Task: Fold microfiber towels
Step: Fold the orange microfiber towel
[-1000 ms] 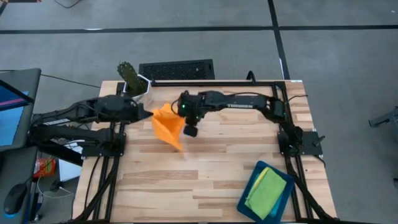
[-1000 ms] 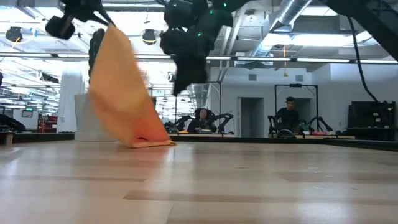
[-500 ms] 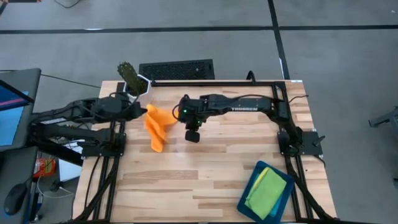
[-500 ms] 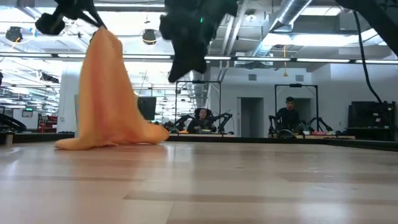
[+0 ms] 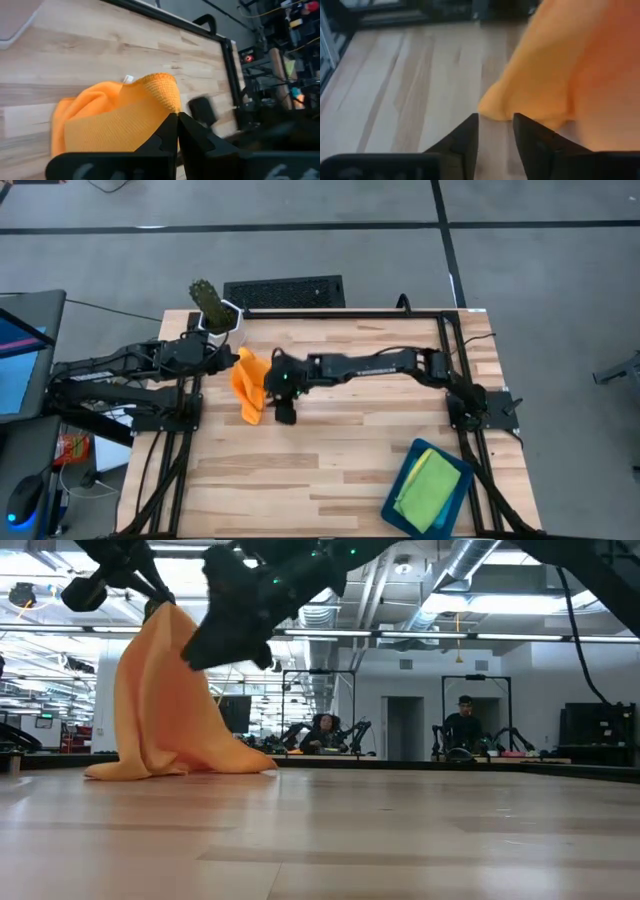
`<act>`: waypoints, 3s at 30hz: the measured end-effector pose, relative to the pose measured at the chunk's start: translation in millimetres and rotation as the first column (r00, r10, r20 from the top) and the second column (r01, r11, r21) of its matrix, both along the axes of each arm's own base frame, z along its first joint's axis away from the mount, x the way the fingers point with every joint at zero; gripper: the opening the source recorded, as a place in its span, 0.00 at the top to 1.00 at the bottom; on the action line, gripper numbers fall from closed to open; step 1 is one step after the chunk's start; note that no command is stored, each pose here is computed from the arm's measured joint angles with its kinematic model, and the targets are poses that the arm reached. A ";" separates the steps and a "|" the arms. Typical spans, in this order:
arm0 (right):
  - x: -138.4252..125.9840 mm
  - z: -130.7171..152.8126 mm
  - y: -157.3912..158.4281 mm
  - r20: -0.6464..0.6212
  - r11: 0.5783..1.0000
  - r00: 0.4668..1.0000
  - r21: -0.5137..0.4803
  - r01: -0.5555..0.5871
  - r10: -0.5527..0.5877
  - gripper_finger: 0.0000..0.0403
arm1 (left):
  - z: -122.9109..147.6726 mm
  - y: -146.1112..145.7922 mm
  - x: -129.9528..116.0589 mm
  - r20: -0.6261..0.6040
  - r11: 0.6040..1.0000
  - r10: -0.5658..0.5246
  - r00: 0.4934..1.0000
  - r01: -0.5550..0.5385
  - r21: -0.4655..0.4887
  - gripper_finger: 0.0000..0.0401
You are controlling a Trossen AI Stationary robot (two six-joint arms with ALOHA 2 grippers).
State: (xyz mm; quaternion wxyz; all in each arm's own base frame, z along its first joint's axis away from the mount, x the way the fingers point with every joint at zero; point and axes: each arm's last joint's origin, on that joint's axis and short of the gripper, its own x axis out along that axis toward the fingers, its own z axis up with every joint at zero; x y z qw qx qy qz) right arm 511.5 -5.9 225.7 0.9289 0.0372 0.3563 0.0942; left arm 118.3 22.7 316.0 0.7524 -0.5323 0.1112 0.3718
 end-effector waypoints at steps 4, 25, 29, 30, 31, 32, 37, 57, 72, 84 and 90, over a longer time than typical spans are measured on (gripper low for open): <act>12.2 -23.1 13.8 0.027 1.000 1.000 0.020 -0.001 0.001 0.60 | 2.1 0.7 0.8 0.021 1.000 -0.006 1.000 0.006 0.008 1.00; 19.9 -36.3 -0.4 0.053 0.984 0.985 -0.049 0.169 -0.166 0.65 | 13.5 1.8 6.3 0.154 0.999 0.001 0.988 -0.008 0.042 1.00; 15.8 -47.8 -3.9 -0.038 0.981 0.981 -0.026 0.191 -0.192 0.65 | 16.7 1.8 6.3 0.189 0.999 -0.001 0.982 -0.008 0.045 1.00; 16.5 -47.1 -4.2 -0.033 0.981 0.980 -0.024 0.194 -0.194 0.65 | 17.2 1.7 5.3 0.193 0.999 -0.001 0.981 -0.009 0.047 1.00; 15.9 -47.4 -4.3 -0.041 0.981 0.980 -0.025 0.194 -0.195 0.65 | 18.0 1.7 5.3 0.199 0.999 -0.003 0.980 -0.008 0.052 1.00; 14.7 -48.7 -4.6 -0.057 0.980 0.978 -0.031 0.198 -0.200 0.66 | 19.2 1.7 4.8 0.206 0.998 -0.003 0.978 -0.008 0.054 1.00; 7.4 -52.6 -5.3 -0.142 0.970 0.960 -0.075 0.233 -0.241 0.66 | 19.1 1.9 4.5 0.193 0.997 -0.009 0.981 -0.006 0.076 1.00; -2.2 -33.1 -19.0 -0.167 0.965 0.951 -0.062 0.253 -0.260 0.66 | 19.1 2.6 4.1 0.153 0.989 -0.024 0.988 0.002 0.145 1.00; 9.6 -30.0 -17.8 -0.020 0.956 0.961 -0.105 0.273 -0.276 0.70 | 21.5 2.8 5.1 0.176 0.988 -0.022 0.984 -0.006 0.157 1.00; 14.1 -67.6 -23.6 -0.114 0.966 0.960 -0.049 0.254 -0.258 0.93 | 25.2 2.9 6.7 0.216 0.987 -0.028 0.976 -0.007 0.162 1.00; 7.6 -31.6 -24.7 -0.044 0.958 0.962 -0.113 0.262 -0.268 0.97 | 25.2 3.2 6.6 0.214 0.986 -0.020 0.977 -0.017 0.169 1.00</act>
